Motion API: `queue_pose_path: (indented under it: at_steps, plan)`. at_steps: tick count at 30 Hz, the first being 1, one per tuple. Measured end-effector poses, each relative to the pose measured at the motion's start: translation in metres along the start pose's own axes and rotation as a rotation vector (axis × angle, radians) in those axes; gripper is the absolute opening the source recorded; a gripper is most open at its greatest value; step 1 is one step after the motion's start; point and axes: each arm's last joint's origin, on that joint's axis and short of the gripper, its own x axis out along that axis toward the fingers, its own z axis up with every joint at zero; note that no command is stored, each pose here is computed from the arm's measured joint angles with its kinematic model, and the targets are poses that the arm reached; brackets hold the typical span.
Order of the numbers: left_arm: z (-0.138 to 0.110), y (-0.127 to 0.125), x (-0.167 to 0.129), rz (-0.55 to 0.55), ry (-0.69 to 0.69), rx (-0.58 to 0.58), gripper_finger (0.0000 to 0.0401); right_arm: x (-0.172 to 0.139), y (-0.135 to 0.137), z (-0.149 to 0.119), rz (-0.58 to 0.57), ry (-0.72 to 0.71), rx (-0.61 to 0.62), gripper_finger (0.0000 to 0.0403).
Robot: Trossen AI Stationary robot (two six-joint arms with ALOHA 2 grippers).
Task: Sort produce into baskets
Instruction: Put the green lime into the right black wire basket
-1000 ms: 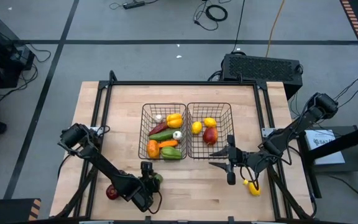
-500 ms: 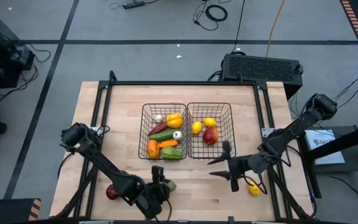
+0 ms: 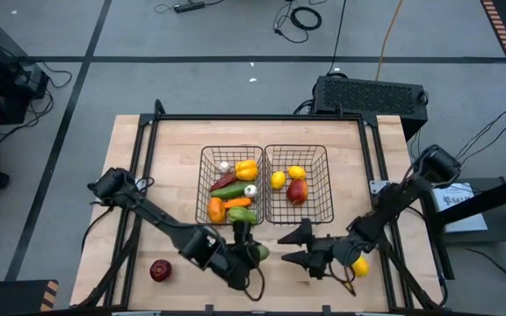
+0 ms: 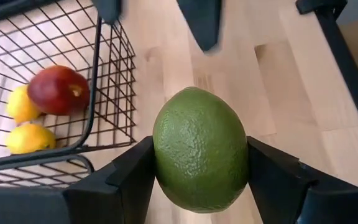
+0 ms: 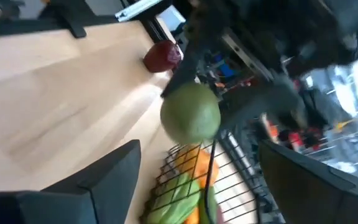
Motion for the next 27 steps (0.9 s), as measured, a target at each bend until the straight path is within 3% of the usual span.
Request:
queue_pose_path:
  at_steps: [10,18,27]
  plan:
    - [0.012,0.023,0.007,-0.181,0.025,-0.063,0.0228,0.039,0.015,0.024,0.041,0.095,-0.286,0.0326]
    - [0.014,0.028,0.01,-0.244,0.026,-0.079,0.0228,0.057,0.017,0.028,-0.018,0.185,-0.373,0.0315]
    - [0.015,0.034,0.012,-0.235,0.022,-0.063,0.0228,0.058,0.015,0.028,-0.017,0.169,-0.359,0.0313]
